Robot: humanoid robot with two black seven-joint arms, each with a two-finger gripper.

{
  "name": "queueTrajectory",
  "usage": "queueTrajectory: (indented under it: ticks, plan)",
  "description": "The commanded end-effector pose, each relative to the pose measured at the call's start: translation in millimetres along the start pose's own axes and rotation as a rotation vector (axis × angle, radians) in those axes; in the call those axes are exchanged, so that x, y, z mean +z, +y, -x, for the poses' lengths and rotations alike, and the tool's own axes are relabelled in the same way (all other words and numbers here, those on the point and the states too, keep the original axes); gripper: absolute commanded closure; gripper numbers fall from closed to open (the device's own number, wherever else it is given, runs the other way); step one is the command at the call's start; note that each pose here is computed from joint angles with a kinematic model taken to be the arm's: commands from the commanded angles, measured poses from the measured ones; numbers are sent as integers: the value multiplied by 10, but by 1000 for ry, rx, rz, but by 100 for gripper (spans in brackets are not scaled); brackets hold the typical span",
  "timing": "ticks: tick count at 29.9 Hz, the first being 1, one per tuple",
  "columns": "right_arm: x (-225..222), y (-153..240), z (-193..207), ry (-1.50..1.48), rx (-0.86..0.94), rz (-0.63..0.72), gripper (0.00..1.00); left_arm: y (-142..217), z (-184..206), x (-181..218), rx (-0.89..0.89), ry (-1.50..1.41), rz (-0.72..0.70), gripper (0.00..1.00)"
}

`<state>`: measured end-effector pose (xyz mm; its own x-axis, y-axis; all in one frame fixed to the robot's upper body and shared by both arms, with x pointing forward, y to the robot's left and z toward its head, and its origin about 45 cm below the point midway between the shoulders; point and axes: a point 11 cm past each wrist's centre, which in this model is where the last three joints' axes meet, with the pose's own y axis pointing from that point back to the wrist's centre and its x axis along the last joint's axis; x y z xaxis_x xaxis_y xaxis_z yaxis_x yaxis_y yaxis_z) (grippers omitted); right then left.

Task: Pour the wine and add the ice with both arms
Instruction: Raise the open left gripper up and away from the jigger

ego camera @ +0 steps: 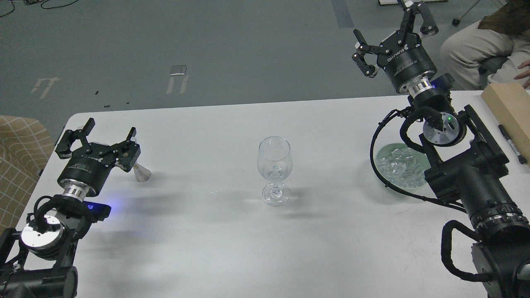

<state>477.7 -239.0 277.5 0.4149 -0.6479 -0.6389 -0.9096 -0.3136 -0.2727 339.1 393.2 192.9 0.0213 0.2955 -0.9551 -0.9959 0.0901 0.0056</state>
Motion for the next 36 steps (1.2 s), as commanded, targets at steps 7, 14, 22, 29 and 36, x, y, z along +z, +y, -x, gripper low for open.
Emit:
queueTrajectory:
  ticks: [7, 14, 22, 29, 36]
  plan:
    - [0, 0, 3, 1, 3, 0, 0, -133, 505, 346, -163, -156, -11, 2]
    - [-4, -5, 8, 2, 1, -1, 0, -313, 929, 326, -323, -265, -51, 2]
    - [-10, -12, 18, 2, -1, -2, 0, -602, 1257, -117, -429, -409, -217, 2]
    - [-6, -7, 13, 2, 0, -2, 0, -732, 1041, -334, -359, -441, -315, 2]
    - [-6, -7, 13, 2, 0, -2, 0, -949, 862, -378, -281, -463, -337, 2]
